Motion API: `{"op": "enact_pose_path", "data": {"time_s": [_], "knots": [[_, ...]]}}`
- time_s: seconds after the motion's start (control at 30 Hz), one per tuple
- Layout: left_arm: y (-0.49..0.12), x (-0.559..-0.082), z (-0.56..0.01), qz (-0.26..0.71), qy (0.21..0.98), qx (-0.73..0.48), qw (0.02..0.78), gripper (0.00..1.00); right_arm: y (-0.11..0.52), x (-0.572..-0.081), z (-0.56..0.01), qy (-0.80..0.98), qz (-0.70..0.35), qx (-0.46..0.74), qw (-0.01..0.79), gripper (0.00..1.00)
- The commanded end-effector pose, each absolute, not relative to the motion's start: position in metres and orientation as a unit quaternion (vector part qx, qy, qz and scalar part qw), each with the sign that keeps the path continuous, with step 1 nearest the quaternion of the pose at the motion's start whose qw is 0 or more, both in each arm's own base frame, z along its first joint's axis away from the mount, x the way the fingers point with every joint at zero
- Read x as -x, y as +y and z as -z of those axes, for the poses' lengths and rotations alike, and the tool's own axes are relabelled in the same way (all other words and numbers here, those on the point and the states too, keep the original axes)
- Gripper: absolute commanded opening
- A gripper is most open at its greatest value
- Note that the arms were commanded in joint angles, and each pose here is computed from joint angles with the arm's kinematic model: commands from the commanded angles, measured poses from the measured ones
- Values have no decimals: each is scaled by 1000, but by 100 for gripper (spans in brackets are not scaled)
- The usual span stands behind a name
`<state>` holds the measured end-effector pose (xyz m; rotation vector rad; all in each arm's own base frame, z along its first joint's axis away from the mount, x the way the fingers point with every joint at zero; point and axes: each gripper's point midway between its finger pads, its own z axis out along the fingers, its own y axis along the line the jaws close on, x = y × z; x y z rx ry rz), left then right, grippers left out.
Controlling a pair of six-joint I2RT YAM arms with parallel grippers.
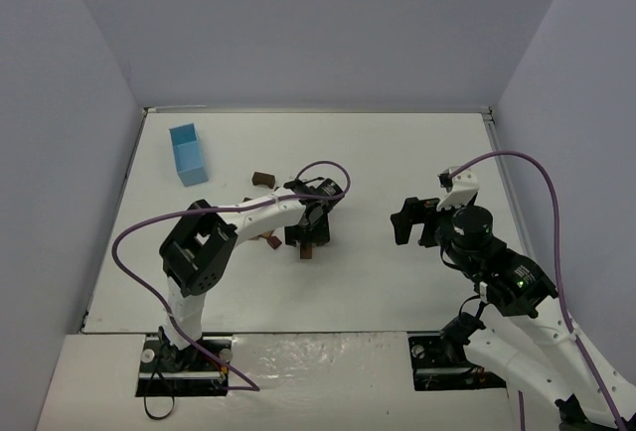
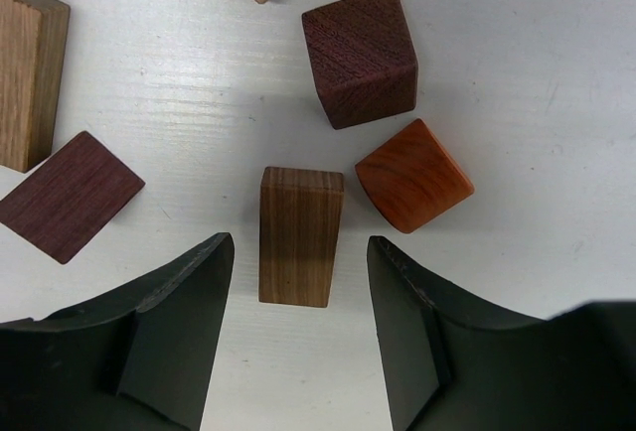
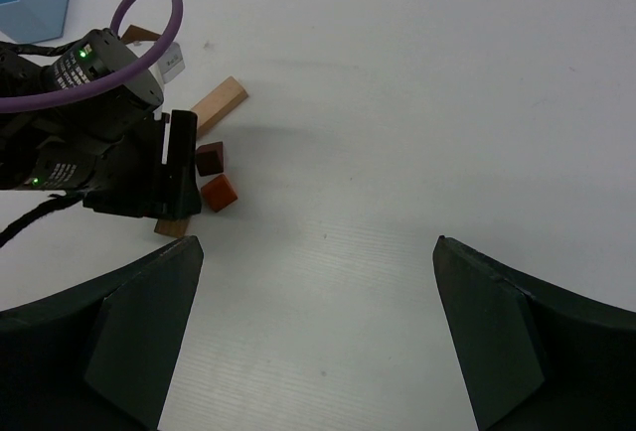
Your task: Build the wood block tower
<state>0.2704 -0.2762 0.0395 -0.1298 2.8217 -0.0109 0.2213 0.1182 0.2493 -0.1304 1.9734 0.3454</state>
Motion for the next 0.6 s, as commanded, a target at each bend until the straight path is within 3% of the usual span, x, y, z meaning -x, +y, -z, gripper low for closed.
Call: {"op": "enact_pose_path", "data": {"time_s": [0.0, 0.57], "knots": [[-279, -280, -55, 17, 984, 54, 171, 51, 120, -230, -267, 812, -153, 36, 562, 100], [-278, -277, -51, 16, 985, 51, 163, 37, 120, -232, -266, 814, -147, 36, 561, 100]]}}
